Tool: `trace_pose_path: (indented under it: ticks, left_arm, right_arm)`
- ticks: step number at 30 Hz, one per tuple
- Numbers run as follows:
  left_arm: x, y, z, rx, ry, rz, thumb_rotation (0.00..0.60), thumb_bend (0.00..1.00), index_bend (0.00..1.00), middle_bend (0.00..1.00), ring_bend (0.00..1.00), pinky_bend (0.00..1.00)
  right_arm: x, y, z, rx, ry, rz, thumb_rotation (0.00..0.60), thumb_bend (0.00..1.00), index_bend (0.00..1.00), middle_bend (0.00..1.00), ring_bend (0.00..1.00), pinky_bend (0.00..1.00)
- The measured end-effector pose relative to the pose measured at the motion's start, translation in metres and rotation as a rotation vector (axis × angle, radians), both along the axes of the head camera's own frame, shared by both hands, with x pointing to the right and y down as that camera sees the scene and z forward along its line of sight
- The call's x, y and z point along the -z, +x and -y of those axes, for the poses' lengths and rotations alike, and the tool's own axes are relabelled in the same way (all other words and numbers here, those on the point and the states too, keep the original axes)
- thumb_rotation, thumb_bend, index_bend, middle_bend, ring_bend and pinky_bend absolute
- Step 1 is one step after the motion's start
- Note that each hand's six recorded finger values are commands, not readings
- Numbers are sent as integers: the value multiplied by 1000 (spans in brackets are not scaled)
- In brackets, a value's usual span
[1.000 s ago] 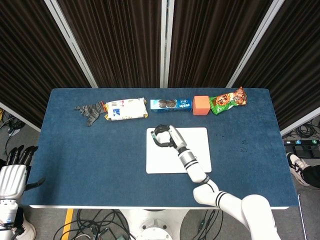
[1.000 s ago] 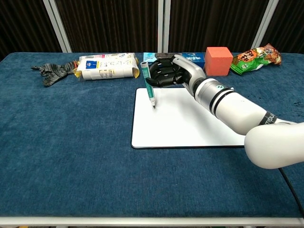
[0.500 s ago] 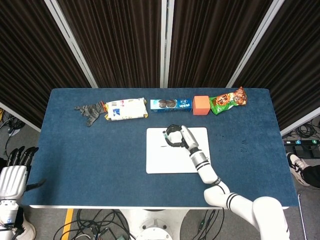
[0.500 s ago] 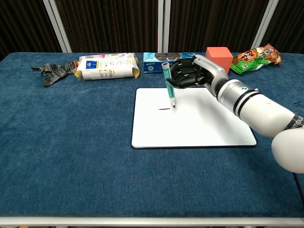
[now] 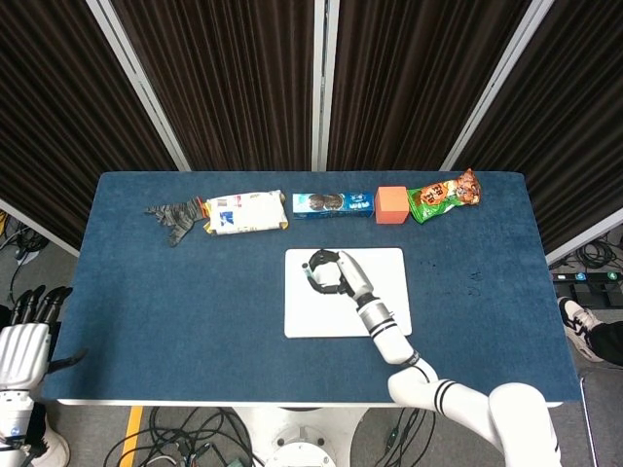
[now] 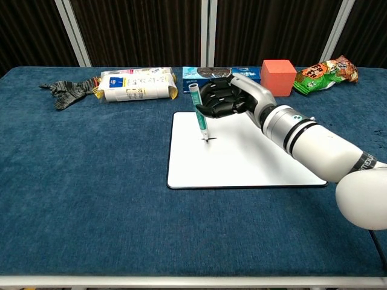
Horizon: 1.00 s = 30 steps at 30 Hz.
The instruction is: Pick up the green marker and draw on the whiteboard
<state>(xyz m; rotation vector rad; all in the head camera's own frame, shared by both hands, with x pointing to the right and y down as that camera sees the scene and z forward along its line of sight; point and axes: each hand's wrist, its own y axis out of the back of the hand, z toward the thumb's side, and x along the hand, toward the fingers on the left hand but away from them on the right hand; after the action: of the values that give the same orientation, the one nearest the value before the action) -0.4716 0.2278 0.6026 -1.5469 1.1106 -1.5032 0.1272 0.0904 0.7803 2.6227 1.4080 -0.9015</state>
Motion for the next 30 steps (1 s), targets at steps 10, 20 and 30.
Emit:
trace_pose_path:
  ticks: [10, 20, 30]
  left_arm:
    - [0, -3, -2, 7, 3, -5, 600, 0, 125, 121, 0, 0]
    - [-2, 2, 0, -9, 13, -20, 600, 0, 124, 121, 0, 0]
    - [-1, 7, 5, -31, 12, -17, 600, 0, 124, 120, 0, 0]
  right_arm:
    - [-8, 9, 0, 6, 11, -53, 600, 534, 724, 563, 359, 286]
    - [11, 42, 3, -43, 46, -36, 600, 532, 727, 562, 358, 242]
    - [58, 90, 21, 94, 268, -241, 600, 529, 728, 562, 355, 202]
